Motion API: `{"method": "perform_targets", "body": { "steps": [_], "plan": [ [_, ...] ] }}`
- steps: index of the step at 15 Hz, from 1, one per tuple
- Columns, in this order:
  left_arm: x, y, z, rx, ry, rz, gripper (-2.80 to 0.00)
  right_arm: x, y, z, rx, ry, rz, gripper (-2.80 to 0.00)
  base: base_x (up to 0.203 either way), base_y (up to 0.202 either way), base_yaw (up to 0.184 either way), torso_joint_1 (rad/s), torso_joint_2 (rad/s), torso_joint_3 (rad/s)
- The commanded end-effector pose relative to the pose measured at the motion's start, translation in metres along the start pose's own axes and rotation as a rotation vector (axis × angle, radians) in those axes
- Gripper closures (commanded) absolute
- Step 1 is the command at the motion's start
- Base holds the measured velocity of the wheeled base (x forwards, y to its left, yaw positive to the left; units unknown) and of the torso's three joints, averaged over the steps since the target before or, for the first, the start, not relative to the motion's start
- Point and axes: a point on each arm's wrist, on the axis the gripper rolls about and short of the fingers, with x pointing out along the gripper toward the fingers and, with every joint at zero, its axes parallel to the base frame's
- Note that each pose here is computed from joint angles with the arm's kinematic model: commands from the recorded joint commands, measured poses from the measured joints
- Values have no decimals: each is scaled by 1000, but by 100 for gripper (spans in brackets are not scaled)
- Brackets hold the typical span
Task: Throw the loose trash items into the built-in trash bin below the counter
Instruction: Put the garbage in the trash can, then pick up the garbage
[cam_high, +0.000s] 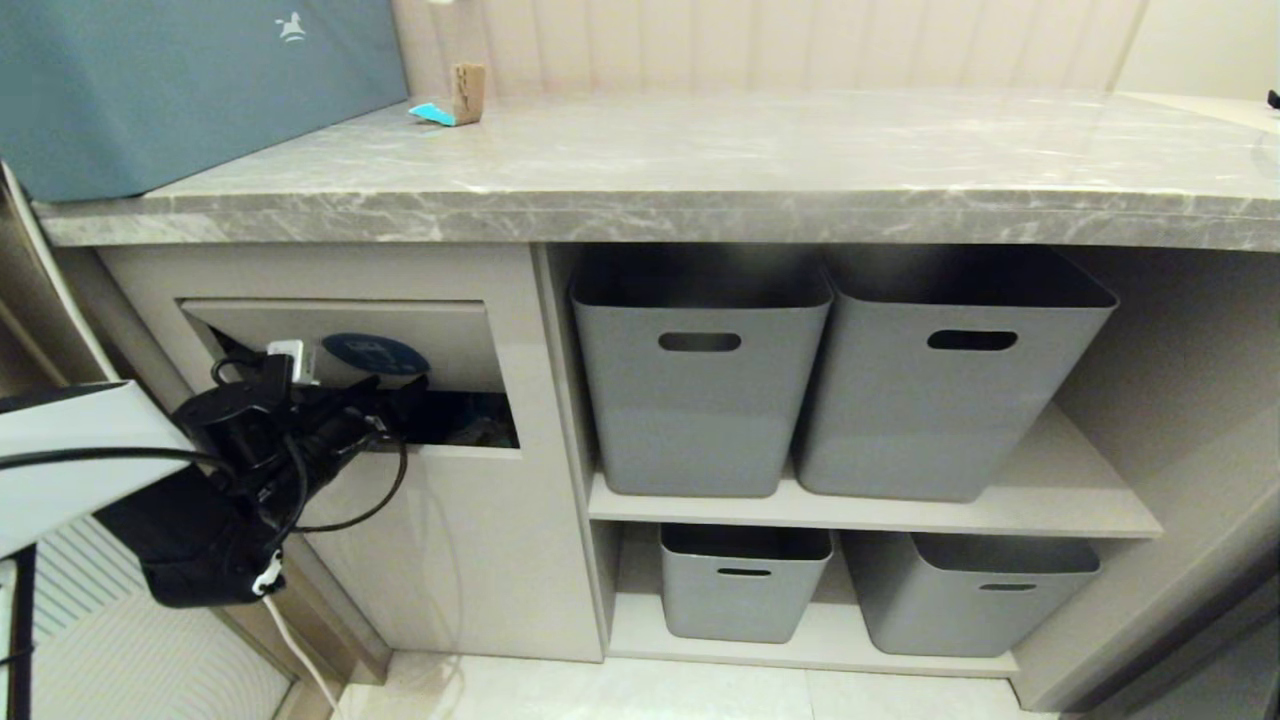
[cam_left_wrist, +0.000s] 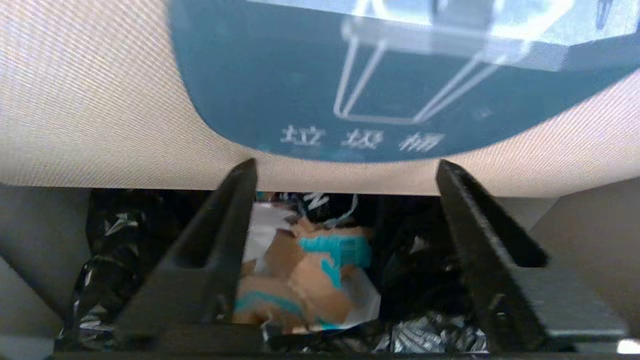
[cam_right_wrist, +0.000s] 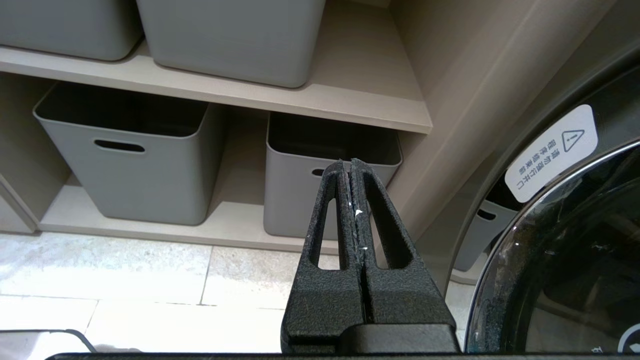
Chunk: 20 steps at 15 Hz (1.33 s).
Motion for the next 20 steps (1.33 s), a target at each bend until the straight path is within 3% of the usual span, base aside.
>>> {"method": "perform_targets", "body": {
  "steps": [1, 6, 9, 12, 13, 20],
  "plan": [
    [0, -1, 7, -4, -23, -5, -280, 0, 0, 0, -2, 1, 1, 0, 0, 0, 0, 0, 0, 0],
    [-20, -12, 10, -23, 21, -9, -280, 0, 0, 0, -2, 2, 0, 0, 0, 0, 0, 0, 0, 0],
    [-54, -29, 38, -54, 13, -21, -280, 0, 0, 0, -2, 2, 1, 0, 0, 0, 0, 0, 0, 0],
    [-113, -55, 67, -71, 8, -38, -280, 0, 0, 0, -2, 2, 1, 0, 0, 0, 0, 0, 0, 0],
    [-136, -63, 72, -75, 12, -41, 0, 0, 0, 0, -2, 1, 1, 0, 0, 0, 0, 0, 0, 0],
    [-253, -103, 106, -36, -95, -88, 0, 0, 0, 0, -2, 1, 1, 0, 0, 0, 0, 0, 0, 0]
  ]
}}
